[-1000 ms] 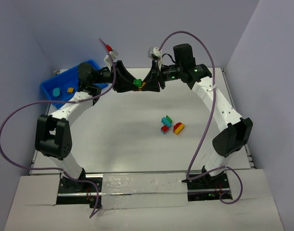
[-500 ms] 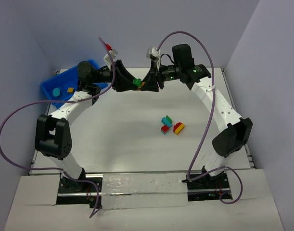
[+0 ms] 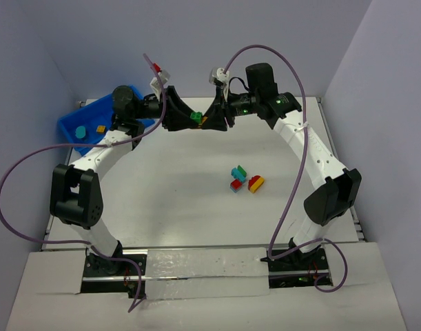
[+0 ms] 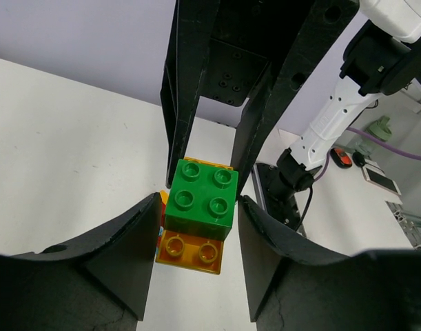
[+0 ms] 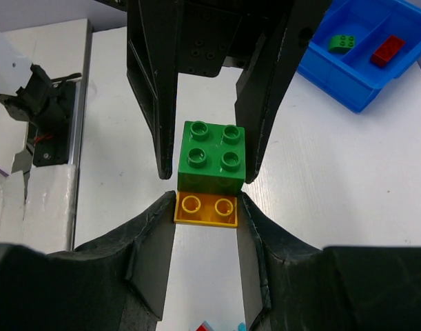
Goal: Sort the legos into containers by color
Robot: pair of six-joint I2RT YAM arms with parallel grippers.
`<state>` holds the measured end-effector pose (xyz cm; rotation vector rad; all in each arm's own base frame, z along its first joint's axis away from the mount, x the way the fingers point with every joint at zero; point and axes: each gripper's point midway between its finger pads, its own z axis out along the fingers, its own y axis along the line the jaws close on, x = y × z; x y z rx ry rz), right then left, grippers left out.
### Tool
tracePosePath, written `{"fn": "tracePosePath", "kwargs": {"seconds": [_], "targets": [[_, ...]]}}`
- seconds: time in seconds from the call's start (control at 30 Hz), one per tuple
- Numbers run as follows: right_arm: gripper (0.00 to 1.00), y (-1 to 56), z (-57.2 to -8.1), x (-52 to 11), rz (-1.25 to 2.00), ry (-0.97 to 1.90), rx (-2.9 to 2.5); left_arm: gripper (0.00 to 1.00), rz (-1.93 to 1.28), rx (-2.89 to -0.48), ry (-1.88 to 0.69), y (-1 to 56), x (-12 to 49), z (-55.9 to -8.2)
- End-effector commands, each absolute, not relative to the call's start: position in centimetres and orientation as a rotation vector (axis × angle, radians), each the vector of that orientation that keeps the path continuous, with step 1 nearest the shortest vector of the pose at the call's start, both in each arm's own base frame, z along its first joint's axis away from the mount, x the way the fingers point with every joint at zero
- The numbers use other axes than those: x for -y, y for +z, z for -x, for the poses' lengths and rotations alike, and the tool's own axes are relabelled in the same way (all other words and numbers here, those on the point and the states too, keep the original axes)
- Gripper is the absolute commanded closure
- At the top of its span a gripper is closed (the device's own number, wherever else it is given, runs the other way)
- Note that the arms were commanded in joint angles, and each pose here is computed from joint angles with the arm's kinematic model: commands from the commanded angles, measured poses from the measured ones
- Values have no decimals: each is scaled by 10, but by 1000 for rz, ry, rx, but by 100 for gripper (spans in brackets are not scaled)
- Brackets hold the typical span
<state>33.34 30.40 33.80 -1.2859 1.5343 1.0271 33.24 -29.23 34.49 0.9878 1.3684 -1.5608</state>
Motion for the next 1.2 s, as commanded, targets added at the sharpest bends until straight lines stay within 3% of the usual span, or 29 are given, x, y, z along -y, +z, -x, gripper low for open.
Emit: {"fn": "tracePosePath", "kwargs": {"seconds": [0.0, 0.2, 0.4, 0.7, 0.77, 0.83, 1.17], "targets": [[100, 358, -328, -308, 1312, 1000, -1445, 34, -992, -1265, -1477, 377, 288, -331], [100, 355, -327, -308, 1320, 1005, -1453, 28, -984, -1237, -1466, 383, 285, -331], [100, 355, -328, -308, 1320, 1002, -1453, 33, -998, -1237, -1477, 383, 285, -331], [100, 357, -330, -308, 1311, 994, -1448, 72, -1009, -1261, -1496, 379, 287, -332], [100, 354, -330, -308, 1312, 989, -1454, 89, -1003, -1269, -1491, 380, 287, -336], [100, 348, -330, -307, 1318, 984, -1472, 99, -988, -1265, -1487, 386, 286, -339], [100, 298, -331, -298, 1393, 941, -1575, 100, -858, -1187, -1412, 435, 264, -367]]}}
